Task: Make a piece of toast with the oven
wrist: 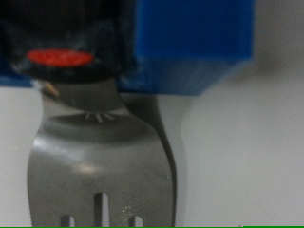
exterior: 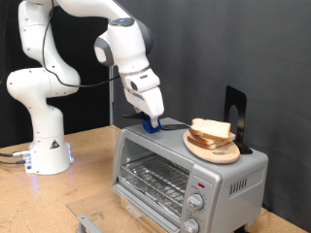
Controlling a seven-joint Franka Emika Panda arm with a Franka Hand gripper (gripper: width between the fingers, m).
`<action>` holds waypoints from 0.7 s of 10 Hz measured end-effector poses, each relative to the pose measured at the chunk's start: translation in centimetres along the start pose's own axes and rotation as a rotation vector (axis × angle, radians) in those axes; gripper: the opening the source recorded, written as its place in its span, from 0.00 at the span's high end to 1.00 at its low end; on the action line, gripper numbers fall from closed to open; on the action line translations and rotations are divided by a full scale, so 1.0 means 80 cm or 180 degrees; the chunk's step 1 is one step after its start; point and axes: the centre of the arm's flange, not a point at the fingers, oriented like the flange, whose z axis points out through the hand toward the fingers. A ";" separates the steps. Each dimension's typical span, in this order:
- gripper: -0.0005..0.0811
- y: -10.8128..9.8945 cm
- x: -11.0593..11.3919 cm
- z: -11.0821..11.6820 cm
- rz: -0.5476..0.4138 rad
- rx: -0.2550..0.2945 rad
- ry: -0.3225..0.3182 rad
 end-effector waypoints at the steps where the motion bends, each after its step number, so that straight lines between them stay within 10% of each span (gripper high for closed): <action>1: 0.00 -0.001 0.000 0.002 0.0019 0.0011 0.0002; 7: 0.00 -0.001 -0.002 0.005 0.0163 0.0076 0.0024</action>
